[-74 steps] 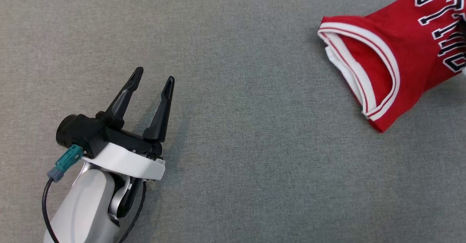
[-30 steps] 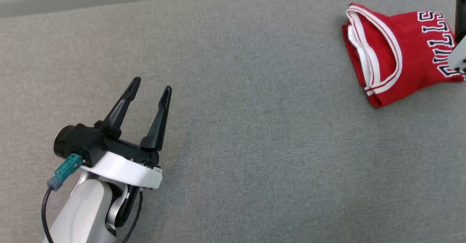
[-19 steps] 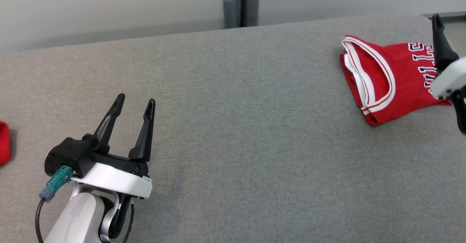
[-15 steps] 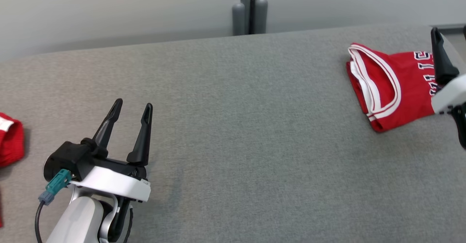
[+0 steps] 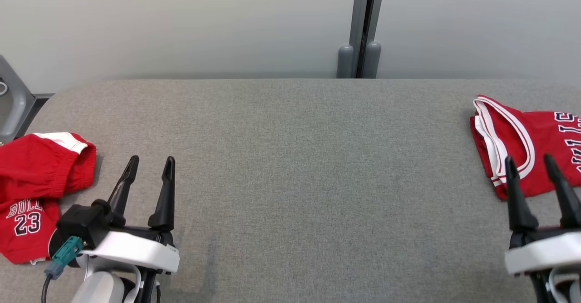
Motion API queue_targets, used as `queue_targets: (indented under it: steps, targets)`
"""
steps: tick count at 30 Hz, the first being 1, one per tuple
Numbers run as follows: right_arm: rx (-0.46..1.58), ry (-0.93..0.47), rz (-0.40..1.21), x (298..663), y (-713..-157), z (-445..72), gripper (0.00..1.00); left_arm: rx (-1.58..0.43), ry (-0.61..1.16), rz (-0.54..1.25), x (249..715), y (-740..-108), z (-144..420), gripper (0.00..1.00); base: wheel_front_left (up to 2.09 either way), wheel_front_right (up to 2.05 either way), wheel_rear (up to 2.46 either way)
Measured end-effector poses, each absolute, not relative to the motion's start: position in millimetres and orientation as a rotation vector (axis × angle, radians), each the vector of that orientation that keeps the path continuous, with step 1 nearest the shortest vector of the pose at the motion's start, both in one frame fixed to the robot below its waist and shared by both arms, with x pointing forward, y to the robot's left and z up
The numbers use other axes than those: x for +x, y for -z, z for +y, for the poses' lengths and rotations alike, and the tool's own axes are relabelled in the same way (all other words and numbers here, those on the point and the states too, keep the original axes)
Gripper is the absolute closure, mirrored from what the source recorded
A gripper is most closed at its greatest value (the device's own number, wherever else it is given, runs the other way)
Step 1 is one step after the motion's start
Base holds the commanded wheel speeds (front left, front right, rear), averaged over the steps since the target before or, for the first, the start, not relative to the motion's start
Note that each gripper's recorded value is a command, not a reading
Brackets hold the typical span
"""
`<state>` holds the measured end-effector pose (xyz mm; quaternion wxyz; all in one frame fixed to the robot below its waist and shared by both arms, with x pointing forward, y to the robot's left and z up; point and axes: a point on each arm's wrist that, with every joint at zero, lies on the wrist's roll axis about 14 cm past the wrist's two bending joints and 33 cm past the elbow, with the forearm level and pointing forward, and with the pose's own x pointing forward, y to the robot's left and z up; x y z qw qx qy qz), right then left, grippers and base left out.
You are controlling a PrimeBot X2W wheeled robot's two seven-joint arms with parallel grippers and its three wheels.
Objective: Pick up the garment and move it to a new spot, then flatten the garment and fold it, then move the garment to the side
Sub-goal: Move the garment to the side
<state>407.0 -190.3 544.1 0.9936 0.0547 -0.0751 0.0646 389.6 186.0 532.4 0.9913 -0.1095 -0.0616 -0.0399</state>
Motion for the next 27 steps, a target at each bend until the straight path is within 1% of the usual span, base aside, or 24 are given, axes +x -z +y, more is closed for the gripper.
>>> queue_targets:
  steps: [7,11,27]
  targets:
    - [0.122,-0.097,-0.163,379.6,-537.9,-185.7,0.0,-0.219,0.04,-0.113,378.9,-525.3,192.7,0.0,0.0,0.0,0.0]
    - [0.136,-0.076,-0.16,369.9,-533.4,-186.2,0.0,-0.218,0.027,-0.123,376.5,-525.9,191.7,0.0,0.0,0.0,0.0]
    - [0.149,-0.092,-0.126,369.8,-520.6,-178.1,0.0,-0.205,0.028,-0.087,377.1,-509.7,188.5,0.0,0.0,0.0,0.0]
